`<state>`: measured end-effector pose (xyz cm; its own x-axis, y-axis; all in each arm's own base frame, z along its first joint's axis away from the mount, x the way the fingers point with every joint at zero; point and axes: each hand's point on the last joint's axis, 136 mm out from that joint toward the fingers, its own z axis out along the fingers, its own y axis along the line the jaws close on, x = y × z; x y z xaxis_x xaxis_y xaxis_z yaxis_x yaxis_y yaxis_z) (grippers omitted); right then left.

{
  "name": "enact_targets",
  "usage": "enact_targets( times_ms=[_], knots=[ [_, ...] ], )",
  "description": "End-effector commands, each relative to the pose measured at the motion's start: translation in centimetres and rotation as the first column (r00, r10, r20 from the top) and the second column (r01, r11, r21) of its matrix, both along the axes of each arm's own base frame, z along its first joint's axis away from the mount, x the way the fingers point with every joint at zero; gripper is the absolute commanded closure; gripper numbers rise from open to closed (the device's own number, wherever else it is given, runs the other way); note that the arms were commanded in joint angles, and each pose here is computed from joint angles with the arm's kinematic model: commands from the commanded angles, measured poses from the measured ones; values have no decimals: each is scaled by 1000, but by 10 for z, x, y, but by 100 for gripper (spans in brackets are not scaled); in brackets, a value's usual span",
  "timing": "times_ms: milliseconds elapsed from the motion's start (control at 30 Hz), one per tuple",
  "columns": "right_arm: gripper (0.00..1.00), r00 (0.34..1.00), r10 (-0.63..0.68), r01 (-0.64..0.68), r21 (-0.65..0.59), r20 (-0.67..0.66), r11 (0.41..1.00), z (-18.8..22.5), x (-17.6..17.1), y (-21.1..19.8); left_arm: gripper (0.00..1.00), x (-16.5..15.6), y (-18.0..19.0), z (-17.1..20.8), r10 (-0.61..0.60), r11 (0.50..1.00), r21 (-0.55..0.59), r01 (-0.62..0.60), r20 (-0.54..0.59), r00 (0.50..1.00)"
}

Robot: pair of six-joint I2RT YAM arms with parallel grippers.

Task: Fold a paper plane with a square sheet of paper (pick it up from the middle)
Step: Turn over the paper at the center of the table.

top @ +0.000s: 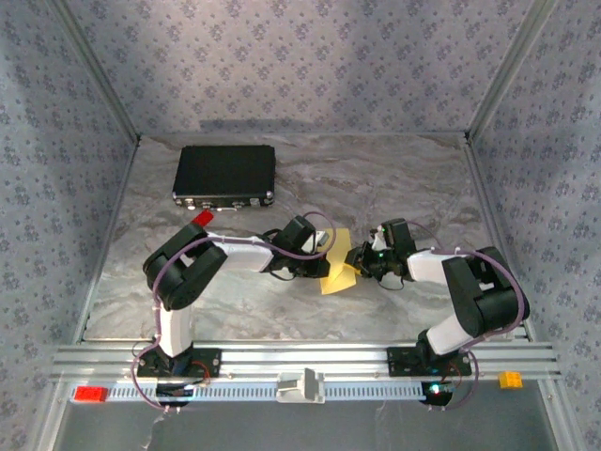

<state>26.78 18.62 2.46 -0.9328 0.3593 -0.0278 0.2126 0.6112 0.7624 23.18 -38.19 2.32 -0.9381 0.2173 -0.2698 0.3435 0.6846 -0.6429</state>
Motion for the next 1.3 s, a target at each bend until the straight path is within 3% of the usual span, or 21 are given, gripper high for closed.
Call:
enact_targets(
  times_ms=[0,633,733,933,1033,1100,1267],
  knots=[
    [82,1000,11,-11,18,-3,1000,-3,-1,0,97,-3,7,2,6,1000,7,-6,-14,1000],
    [95,998,24,-26,30,52,999,10,2,-2,85,-3,8,28,29,998,-59,-28,30,999],
    [95,998,31,-30,-19,61,999,16,0,-7,84,1,15,38,54,997,-53,-51,72,996],
    [95,996,39,-18,-237,86,971,37,-7,-29,83,10,45,57,164,986,-21,-163,188,968],
    [95,989,67,-9,-390,134,921,60,-9,-39,82,14,66,68,228,973,-16,-232,254,940],
    [94,978,107,1,-515,179,857,77,-8,-47,80,15,80,76,262,962,-12,-271,297,918],
    [95,970,140,65,-762,201,645,105,-10,-74,65,12,117,93,336,935,-22,-354,375,864]
  ],
)
